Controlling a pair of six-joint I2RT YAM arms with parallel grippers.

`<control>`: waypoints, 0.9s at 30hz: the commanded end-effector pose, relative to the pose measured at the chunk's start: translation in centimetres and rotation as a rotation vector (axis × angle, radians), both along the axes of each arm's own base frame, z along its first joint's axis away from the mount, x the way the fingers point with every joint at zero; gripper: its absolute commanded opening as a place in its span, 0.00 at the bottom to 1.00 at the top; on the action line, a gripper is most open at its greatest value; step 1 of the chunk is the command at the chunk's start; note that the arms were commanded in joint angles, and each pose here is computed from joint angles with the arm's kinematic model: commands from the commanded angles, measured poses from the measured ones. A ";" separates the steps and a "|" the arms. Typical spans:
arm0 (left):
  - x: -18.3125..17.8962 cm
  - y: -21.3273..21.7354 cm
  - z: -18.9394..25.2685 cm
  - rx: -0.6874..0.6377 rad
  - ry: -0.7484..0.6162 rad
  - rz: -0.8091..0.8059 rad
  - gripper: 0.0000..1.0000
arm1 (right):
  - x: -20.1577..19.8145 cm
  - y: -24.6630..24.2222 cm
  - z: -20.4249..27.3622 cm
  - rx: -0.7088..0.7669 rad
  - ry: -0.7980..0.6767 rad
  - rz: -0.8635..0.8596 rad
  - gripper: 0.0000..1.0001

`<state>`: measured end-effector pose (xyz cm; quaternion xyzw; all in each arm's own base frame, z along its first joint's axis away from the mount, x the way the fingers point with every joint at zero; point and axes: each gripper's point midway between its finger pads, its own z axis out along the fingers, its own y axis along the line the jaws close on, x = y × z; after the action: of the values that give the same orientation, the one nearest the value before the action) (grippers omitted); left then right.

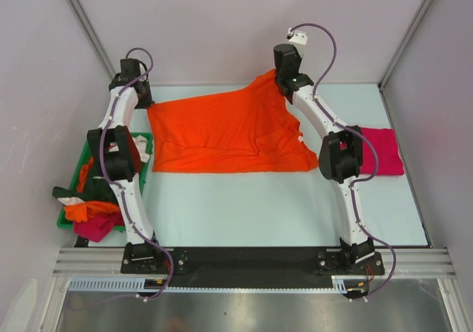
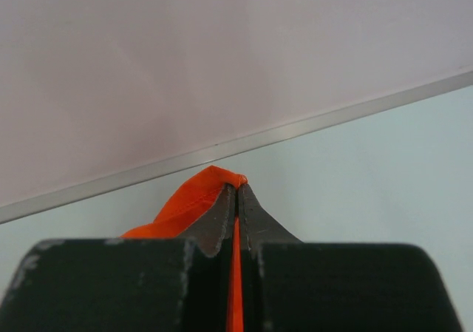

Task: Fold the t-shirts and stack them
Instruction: Fold the other side of the tshirt into a rectangle

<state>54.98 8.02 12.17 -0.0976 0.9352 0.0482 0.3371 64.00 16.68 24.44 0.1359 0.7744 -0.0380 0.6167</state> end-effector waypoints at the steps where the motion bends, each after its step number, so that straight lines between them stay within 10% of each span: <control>1: 0.9 1.0 2.5 0.005 -0.080 0.024 0.00 | 1.0 -2.4 -1.7 0.012 0.019 -0.054 0.00; 27: -2.2 -2.4 6.3 -0.052 -0.142 -0.104 0.00 | -7.0 3.8 2.5 -0.009 -0.040 0.070 0.00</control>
<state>53.12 6.23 13.39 -0.0780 0.9351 0.0065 0.3456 59.32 19.96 20.43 0.0879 0.8087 -0.0402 0.5802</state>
